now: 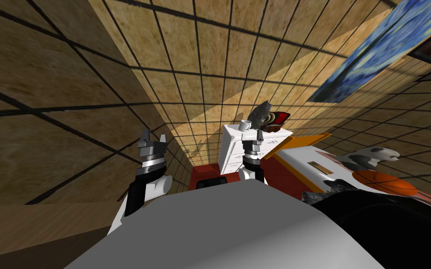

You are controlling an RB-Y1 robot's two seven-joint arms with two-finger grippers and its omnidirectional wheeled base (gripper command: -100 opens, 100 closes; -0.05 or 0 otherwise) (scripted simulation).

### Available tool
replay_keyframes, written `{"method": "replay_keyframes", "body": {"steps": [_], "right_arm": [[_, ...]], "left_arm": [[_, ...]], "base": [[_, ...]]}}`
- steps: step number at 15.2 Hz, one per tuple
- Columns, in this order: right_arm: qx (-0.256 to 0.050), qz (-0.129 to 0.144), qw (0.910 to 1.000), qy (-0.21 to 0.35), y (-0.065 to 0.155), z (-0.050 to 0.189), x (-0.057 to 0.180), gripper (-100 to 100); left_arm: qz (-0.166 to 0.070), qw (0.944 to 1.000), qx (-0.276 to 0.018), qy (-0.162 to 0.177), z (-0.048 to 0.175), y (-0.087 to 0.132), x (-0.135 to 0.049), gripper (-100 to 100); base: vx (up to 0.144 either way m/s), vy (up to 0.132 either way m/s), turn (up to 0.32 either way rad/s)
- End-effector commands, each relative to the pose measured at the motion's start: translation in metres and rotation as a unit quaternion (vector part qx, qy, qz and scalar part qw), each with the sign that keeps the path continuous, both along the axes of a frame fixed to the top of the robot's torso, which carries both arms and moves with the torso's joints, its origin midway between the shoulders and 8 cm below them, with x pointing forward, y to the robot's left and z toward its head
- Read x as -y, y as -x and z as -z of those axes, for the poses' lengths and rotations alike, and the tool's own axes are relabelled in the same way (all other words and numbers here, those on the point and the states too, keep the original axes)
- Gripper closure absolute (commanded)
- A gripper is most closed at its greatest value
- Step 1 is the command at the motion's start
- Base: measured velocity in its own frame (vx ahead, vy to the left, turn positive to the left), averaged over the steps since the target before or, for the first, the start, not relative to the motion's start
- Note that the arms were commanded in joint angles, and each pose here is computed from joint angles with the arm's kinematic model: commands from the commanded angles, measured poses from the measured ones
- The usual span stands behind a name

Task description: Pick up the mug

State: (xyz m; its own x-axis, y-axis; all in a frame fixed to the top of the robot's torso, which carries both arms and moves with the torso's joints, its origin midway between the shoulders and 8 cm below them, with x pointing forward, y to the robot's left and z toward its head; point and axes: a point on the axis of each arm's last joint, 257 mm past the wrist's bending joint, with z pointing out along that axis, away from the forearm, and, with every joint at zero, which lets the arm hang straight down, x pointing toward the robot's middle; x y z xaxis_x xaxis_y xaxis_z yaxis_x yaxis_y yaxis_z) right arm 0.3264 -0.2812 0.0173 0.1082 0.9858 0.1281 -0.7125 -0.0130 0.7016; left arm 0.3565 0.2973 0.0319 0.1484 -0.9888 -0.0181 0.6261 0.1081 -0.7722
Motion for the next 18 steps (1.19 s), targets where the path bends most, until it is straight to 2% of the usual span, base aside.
{"method": "replay_keyframes", "body": {"steps": [1, 8, 10, 11, 16, 18], "right_arm": [[-0.002, -0.012, 0.9997, 0.019, -0.002, 0.001, -0.008, -100], [-0.003, -0.057, 0.9939, 0.094, -0.008, 0.008, -0.043, -100], [-0.005, -0.064, 0.9923, 0.106, -0.008, 0.009, -0.045, -100], [-0.004, -0.074, 0.9894, 0.125, -0.009, 0.012, -0.055, -100], [-0.007, -0.098, 0.9805, 0.17, -0.009, 0.02, -0.07, -100], [-0.006, -0.112, 0.9737, 0.198, -0.009, 0.027, -0.081, -100]], "left_arm": [[0.0, 1.0, 0.0, 0.0, 0.0, 0.0, 0.0, 0], [0.0, 1.0, 0.0, 0.0, 0.0, 0.0, 0.0, 0], [0.0, 1.0, 0.0, 0.0, 0.0, 0.0, 0.0, 0], [0.0, 1.0, 0.0, 0.0, 0.0, 0.0, 0.0, 0], [0.0, 1.0, 0.0, 0.0, 0.0, 0.0, 0.0, 0], [0.0, 1.0, 0.0, 0.0, 0.0, 0.0, 0.0, 0]], "base": [[-0.021, -0.01, -0.018], [-0.082, -0.03, -0.013], [-0.066, -0.019, 0.001], [-0.053, -0.018, 0.002], [-0.051, -0.014, 0.009], [-0.059, -0.006, 0.023]]}}
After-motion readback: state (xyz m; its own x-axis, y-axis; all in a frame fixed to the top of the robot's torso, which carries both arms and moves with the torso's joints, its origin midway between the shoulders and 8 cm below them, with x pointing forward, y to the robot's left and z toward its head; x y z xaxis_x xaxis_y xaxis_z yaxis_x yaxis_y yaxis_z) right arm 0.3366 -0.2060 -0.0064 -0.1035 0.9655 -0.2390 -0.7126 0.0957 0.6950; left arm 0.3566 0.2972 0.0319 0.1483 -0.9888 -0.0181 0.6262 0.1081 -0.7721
